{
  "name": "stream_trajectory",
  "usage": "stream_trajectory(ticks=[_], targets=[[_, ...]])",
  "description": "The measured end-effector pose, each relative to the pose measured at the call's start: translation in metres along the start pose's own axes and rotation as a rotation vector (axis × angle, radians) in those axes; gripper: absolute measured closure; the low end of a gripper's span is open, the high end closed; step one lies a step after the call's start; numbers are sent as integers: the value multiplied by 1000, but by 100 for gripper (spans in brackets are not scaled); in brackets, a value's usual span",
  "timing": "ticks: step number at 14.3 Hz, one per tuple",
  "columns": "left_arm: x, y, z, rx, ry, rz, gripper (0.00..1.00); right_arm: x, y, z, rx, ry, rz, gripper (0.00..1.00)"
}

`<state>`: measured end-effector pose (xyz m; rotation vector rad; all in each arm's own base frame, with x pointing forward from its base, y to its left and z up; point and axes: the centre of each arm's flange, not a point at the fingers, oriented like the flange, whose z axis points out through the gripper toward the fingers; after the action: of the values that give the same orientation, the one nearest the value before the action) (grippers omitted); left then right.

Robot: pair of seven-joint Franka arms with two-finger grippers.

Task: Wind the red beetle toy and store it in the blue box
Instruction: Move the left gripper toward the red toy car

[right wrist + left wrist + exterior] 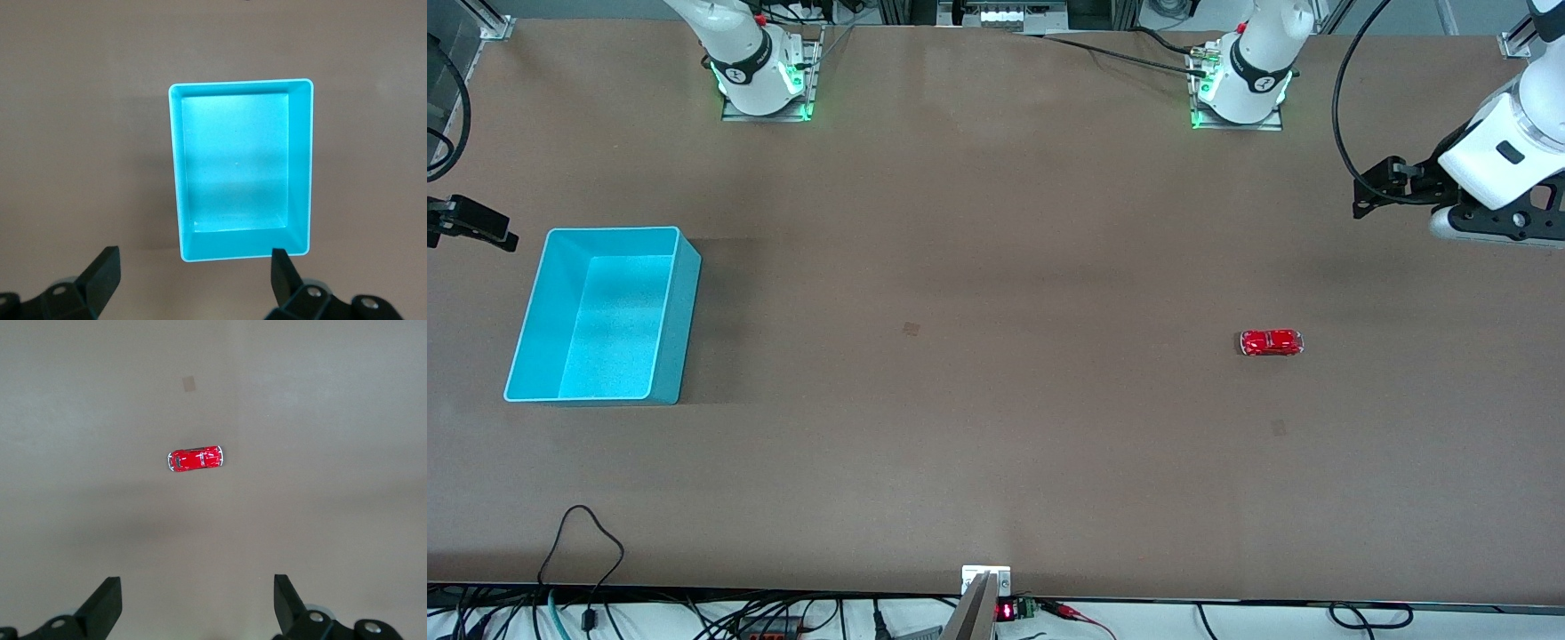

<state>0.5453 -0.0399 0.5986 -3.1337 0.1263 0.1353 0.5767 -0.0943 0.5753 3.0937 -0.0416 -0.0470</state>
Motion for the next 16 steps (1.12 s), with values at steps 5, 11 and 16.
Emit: stream_trajectory(ticks=[5, 11, 16], targets=[[0, 2, 0, 0, 0, 4, 0, 2, -19, -1, 0, 2, -32, 0], [-11, 5, 8, 0, -100, 9, 0, 2, -20, -1, -1, 2, -33, 0], [-41, 19, 23, -2, -343, 83, 0, 4, -39, -2, -1, 4, -65, 0]])
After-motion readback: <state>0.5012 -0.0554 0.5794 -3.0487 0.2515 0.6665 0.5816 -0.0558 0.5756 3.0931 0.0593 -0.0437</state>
